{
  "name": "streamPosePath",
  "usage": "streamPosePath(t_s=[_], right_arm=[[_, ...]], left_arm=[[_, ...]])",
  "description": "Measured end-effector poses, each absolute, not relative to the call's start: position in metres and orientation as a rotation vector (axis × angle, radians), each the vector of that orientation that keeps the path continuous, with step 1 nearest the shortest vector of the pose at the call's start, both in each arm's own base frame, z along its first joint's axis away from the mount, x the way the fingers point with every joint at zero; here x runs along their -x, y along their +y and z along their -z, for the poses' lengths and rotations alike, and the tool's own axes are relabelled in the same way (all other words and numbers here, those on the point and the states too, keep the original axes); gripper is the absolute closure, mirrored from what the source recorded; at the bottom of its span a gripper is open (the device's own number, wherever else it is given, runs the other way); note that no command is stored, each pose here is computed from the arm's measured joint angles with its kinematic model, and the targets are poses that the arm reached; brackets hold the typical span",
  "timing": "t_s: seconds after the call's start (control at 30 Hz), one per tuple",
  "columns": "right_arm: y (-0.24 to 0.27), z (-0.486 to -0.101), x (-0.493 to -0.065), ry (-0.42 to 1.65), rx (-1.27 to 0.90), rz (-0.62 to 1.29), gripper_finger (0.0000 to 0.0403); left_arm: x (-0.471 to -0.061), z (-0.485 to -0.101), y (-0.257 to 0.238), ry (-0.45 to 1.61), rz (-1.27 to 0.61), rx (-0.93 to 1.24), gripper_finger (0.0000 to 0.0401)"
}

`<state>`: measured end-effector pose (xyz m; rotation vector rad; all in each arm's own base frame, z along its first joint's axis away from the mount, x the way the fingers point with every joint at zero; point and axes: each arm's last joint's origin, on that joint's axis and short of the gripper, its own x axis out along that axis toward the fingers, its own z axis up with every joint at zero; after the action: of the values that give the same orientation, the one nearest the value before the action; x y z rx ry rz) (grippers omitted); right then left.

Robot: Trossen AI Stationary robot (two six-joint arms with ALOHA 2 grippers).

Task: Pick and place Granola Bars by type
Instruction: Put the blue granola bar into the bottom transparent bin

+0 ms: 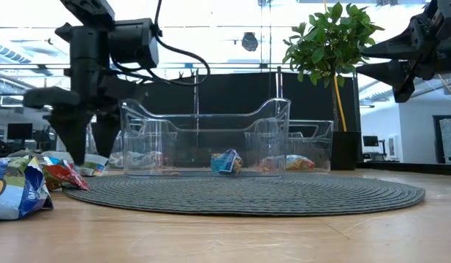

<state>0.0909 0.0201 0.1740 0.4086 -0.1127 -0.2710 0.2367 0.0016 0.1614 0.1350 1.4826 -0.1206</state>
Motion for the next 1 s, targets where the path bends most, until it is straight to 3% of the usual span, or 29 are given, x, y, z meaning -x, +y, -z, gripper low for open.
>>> streamPosePath(t_s=[0.67,1.0], right_arm=[[0.02,-0.174,-0.091,-0.113,-0.409,0.271,0.0232],[0.02,-0.174,-0.091,-0.113,-0.408,0.271,0.0232]], left_arm=[[-0.23,-0.153,0.014,1.546,-0.085,0.004,0.013],[-0.23,-0.155,0.017,1.531,-0.061,-0.027,0.013]])
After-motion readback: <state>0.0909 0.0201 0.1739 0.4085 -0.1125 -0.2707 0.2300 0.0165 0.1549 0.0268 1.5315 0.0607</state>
